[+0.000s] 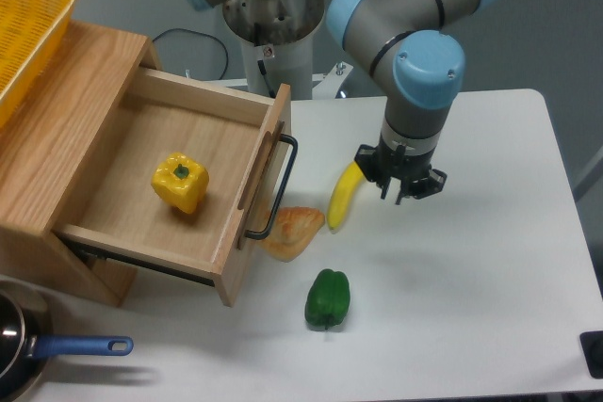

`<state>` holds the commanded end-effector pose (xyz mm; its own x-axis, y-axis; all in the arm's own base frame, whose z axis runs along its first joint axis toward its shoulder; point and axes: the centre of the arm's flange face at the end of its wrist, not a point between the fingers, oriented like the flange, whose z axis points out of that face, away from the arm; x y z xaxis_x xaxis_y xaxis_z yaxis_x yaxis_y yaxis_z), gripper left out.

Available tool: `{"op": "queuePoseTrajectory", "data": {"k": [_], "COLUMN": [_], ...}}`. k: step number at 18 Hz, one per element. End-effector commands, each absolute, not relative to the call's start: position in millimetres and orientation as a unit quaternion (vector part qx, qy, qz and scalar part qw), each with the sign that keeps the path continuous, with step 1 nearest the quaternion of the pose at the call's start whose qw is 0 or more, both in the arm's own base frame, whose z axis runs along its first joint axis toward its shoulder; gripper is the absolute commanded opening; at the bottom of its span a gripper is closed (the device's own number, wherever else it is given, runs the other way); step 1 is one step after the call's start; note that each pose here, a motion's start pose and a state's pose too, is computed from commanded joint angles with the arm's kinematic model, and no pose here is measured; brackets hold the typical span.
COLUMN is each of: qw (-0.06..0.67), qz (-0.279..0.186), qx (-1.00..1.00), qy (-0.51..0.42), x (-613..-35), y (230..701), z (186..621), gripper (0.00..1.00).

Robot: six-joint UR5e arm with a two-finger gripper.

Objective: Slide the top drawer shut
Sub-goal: 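Lower the gripper beside the drawer front near its metal handle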

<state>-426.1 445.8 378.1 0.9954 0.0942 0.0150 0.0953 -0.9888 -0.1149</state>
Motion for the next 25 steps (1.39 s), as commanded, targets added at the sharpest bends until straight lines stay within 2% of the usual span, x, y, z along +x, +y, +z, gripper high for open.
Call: {"op": "queuePoseTrajectory", "data": {"k": [9,14,16,25], "qw": [0.087,0.093,0.102,0.120], "qz": [-0.001,0.004,-0.001,-0.025], "qx": [-0.995,-0.995,-0.993,-0.991], "qy": [-0.040,-0.045,-0.052,-0.058], "x": [-405,-400,-396,-371], "y": [458,458,459,460], "z": [406,415,420,436], "gripper": [0.22,0.18,0.14,0.10]}}
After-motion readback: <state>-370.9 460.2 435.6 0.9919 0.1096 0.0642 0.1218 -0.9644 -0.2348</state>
